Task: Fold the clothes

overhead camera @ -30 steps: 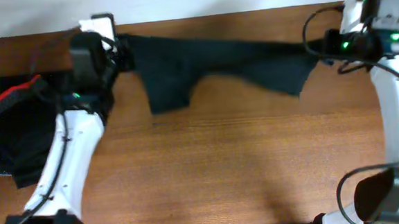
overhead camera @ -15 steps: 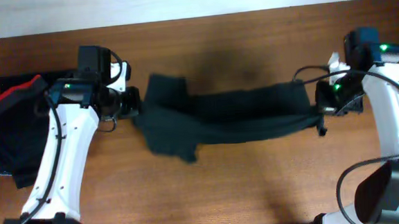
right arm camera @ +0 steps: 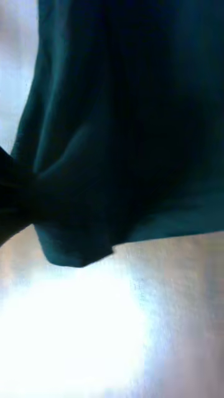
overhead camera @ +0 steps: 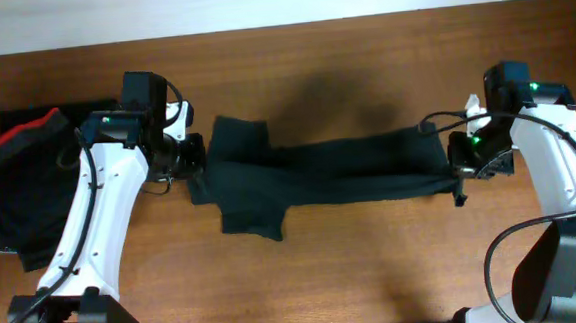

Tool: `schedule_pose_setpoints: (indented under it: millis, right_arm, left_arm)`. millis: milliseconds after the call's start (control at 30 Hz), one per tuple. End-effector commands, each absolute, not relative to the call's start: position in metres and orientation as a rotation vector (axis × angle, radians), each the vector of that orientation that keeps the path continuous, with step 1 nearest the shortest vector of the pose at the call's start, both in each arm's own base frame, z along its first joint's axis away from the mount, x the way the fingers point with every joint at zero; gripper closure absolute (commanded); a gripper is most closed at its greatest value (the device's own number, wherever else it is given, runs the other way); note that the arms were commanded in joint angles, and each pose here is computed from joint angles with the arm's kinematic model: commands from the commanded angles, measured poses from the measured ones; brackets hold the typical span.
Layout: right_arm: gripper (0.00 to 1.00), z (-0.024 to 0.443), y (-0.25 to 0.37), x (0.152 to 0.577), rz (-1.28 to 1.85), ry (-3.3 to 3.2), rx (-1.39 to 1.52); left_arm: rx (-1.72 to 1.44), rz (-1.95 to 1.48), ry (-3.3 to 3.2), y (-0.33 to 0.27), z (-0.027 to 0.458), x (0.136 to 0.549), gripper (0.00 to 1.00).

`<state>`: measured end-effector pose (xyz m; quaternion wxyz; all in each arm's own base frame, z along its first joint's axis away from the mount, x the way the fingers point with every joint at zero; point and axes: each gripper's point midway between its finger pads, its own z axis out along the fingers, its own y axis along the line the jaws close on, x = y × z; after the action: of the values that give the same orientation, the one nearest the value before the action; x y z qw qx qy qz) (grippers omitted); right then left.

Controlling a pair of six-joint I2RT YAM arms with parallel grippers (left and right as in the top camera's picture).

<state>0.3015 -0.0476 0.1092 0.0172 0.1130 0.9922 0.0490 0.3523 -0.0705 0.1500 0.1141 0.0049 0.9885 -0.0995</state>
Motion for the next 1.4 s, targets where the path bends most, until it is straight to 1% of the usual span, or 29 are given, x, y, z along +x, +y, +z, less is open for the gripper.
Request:
schedule_pose_setpoints:
  millis: [0, 267, 367, 433, 467, 533, 600, 700, 867, 933, 1133, 1367]
  right_arm:
    - [0.90, 0.109, -0.055, 0.313, 0.111, 3.034, 0.350]
    - [0.91, 0.109, -0.056, 0.318, 0.109, 3.014, 0.364]
    - [0.90, 0.109, -0.056, 0.318, 0.109, 3.014, 0.364]
    - [0.90, 0.109, -0.056, 0.318, 0.109, 3.014, 0.364]
    - [0.90, 0.109, -0.056, 0.318, 0.109, 3.014, 0.364]
    - [0.91, 0.109, -0.056, 0.318, 0.109, 3.014, 0.364]
    - [0.91, 0.109, -0.056, 0.318, 0.109, 3.014, 0.364]
    - [0.90, 0.109, -0.056, 0.317, 0.109, 3.016, 0.364]
    - [0.91, 0.109, -0.056, 0.317, 0.109, 3.018, 0.365]
    - [0.90, 0.109, -0.056, 0.317, 0.110, 3.019, 0.365]
    - [0.91, 0.109, -0.056, 0.317, 0.109, 3.018, 0.365]
    - [0.91, 0.109, -0.055, 0.315, 0.111, 3.026, 0.366]
  left_arm:
    - [0.002, -0.208, 2.875, -0.061, 0.148, 0.360, 0.84]
    - [0.003, -0.208, 2.856, -0.061, 0.149, 0.365, 0.85]
    - [0.013, -0.338, 2.934, -0.075, 0.146, 0.344, 0.86]
    - [0.027, -0.360, 2.991, -0.081, 0.138, 0.329, 0.85]
    - [0.036, -0.360, 3.013, -0.083, 0.134, 0.323, 0.82]
    - [0.044, -0.366, 3.075, -0.090, 0.118, 0.307, 0.67]
    - [0.069, -0.385, 3.093, -0.098, 0.103, 0.299, 0.64]
    - [0.072, -0.411, 3.089, -0.105, 0.086, 0.296, 0.61]
    - [0.077, -0.353, 3.037, -0.099, 0.068, 0.306, 0.61]
    - [0.075, -0.328, 3.026, -0.097, 0.062, 0.307, 0.59]
    - [0.064, -0.334, 3.037, -0.096, 0.050, 0.302, 0.59]
    - [0.068, -0.403, 3.030, -0.104, 0.044, 0.305, 0.59]
